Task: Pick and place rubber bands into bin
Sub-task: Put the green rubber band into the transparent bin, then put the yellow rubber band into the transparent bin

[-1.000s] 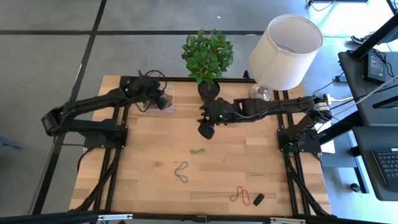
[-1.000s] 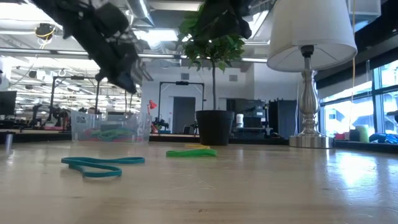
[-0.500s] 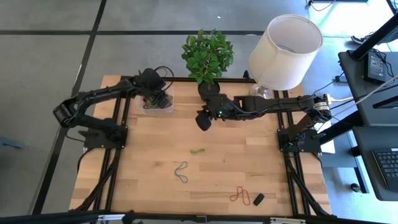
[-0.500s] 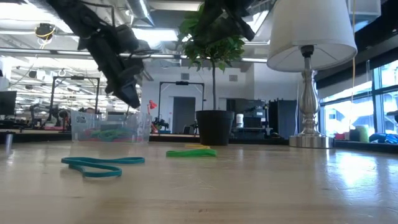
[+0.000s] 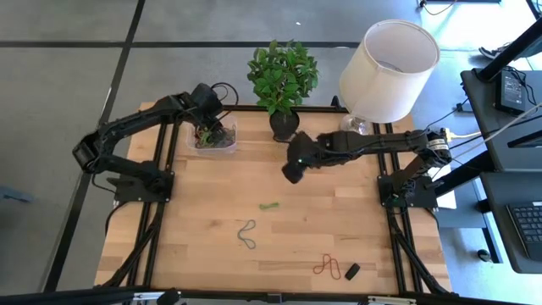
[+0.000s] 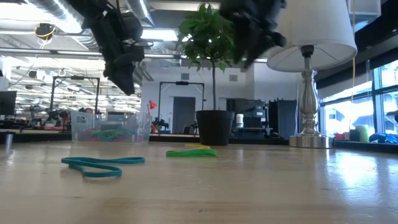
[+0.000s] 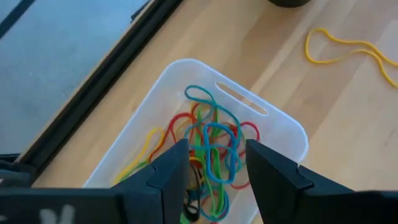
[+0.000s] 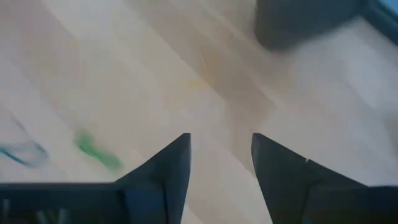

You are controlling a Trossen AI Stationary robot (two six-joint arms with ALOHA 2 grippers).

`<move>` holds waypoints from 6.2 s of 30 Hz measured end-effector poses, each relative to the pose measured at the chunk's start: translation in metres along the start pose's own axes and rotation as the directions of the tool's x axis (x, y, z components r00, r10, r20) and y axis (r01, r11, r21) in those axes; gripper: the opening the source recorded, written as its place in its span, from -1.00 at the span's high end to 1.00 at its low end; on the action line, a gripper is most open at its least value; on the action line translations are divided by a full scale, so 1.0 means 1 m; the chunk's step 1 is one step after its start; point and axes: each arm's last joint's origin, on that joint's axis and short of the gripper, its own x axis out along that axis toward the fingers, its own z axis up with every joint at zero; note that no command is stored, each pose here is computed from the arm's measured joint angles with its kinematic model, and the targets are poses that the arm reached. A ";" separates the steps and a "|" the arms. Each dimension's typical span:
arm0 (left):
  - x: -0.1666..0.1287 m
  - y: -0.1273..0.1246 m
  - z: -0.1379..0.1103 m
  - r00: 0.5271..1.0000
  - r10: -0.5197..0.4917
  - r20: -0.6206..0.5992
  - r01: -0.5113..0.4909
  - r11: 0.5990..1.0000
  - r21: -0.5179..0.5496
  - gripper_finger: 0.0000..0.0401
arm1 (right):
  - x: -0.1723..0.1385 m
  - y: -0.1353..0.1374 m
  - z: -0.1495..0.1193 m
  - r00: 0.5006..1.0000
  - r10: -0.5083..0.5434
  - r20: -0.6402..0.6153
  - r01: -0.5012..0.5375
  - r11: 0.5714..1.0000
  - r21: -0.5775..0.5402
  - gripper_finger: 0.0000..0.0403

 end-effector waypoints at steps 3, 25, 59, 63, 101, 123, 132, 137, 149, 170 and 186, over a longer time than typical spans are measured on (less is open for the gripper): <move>-0.001 -0.005 -0.001 0.999 0.041 -0.020 -0.041 0.999 0.023 0.23 | 0.007 -0.005 -0.019 0.993 -0.078 -0.093 0.072 0.995 -0.066 0.19; -0.054 -0.185 -0.010 0.986 -0.081 0.144 0.033 0.950 0.311 0.23 | 0.015 -0.111 -0.170 0.956 0.133 -0.262 -0.164 0.982 -0.098 0.67; 0.115 -0.333 -0.014 0.931 -0.123 -0.343 0.267 0.871 0.412 0.43 | -0.010 -0.139 -0.182 0.930 0.364 -0.047 -0.366 0.929 -0.053 0.68; 0.114 -0.330 -0.014 0.931 -0.099 -0.351 0.251 0.874 0.417 0.88 | -0.012 -0.136 -0.178 0.917 0.399 -0.007 -0.399 0.916 -0.047 0.68; 0.071 0.009 0.027 0.954 0.058 -0.295 -0.111 0.980 -0.165 0.63 | 0.026 -0.093 -0.156 0.909 0.409 0.084 -0.416 0.903 0.103 0.68; 0.009 -0.096 0.041 0.990 0.102 -0.094 -0.085 0.981 0.175 0.51 | 0.032 -0.111 -0.175 0.967 0.227 -0.117 -0.230 0.973 -0.009 0.68; 0.001 -0.190 0.030 0.999 -0.012 0.040 0.010 0.999 0.048 0.60 | 0.032 -0.113 -0.177 0.968 0.207 -0.138 -0.233 0.950 -0.209 0.68; 0.017 -0.223 0.034 0.996 0.024 0.082 -0.009 0.983 -0.181 0.54 | 0.032 -0.113 -0.177 0.968 0.209 -0.139 -0.242 0.926 -0.290 0.68; 0.108 -0.271 0.046 0.998 0.057 -0.009 -0.056 0.926 -0.374 0.28 | 0.032 -0.112 -0.178 0.949 0.253 -0.188 -0.311 0.853 -0.419 0.68; 0.175 -0.266 0.033 0.965 0.258 0.038 -0.202 0.832 -0.517 0.04 | 0.031 -0.110 -0.182 0.904 0.325 -0.278 -0.419 0.805 -0.420 0.68; 0.173 -0.287 0.012 0.957 0.289 0.038 -0.218 0.796 -0.565 0.95 | 0.030 -0.109 -0.181 0.904 0.329 -0.274 -0.420 0.803 -0.422 0.68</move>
